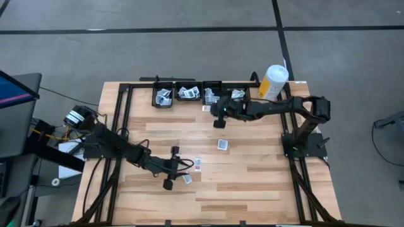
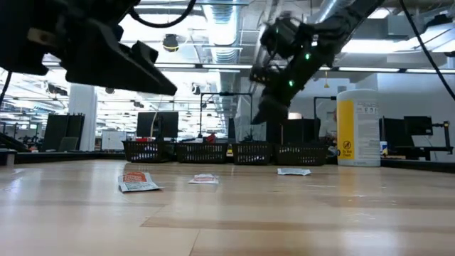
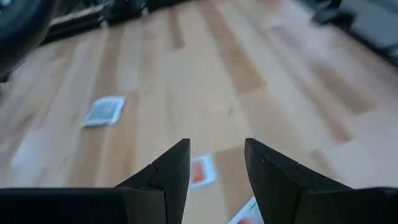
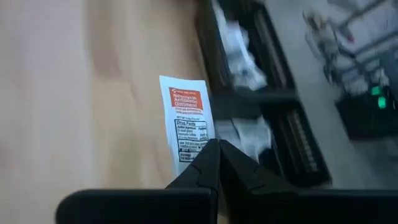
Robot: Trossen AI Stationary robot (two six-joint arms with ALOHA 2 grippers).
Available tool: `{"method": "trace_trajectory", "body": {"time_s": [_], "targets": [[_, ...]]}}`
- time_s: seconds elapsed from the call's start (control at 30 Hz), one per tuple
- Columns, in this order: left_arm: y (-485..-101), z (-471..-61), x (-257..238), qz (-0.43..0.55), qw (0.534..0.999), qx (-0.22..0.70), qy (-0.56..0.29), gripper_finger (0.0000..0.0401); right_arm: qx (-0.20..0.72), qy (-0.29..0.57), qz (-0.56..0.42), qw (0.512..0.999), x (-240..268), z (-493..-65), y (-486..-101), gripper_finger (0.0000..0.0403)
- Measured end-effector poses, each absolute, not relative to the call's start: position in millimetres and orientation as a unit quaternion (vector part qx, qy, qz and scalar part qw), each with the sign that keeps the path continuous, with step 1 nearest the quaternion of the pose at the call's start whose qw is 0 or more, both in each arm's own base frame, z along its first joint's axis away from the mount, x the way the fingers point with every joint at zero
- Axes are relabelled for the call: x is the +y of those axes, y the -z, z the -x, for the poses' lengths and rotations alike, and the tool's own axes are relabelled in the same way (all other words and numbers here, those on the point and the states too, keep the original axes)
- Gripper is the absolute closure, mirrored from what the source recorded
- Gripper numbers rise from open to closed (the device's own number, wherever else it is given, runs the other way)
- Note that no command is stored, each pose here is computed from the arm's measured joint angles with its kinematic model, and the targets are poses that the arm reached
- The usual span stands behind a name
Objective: Pick & Place First Aid Supplies
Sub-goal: Put the orange ointment pack into the middle right black bin
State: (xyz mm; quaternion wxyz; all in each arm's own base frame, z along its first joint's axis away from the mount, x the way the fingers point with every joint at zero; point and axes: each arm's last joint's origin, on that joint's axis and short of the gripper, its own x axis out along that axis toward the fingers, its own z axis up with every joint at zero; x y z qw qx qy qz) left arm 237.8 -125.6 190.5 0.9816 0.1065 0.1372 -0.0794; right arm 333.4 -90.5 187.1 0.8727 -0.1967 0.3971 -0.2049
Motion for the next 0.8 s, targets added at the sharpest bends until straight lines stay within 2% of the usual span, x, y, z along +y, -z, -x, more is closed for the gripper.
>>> {"method": "trace_trajectory", "body": {"time_s": [0.3, 0.5, 0.63, 0.8], "targets": [[-183.1, -222.8, -94.3, -0.140, 0.974, 0.175, 0.032, 0.0247, 0.383, 0.300, 0.140, 0.862, -153.5, -322.1, -175.5, 0.0403], [-174.6, -211.3, -63.1, -0.137, 0.973, 0.185, -0.018, 0.0247, 0.372, 0.330, 0.108, 0.861, -171.0, -320.4, -164.5, 0.0401], [-177.0, -206.4, -46.0, -0.126, 0.975, 0.175, -0.053, 0.0247, 0.370, 0.337, 0.107, 0.859, -175.2, -318.0, -164.9, 0.0380], [-181.0, -201.9, -34.4, -0.117, 0.977, 0.163, -0.078, 0.0247, 0.370, 0.335, 0.110, 0.860, -174.8, -318.2, -165.5, 0.0336]]}}
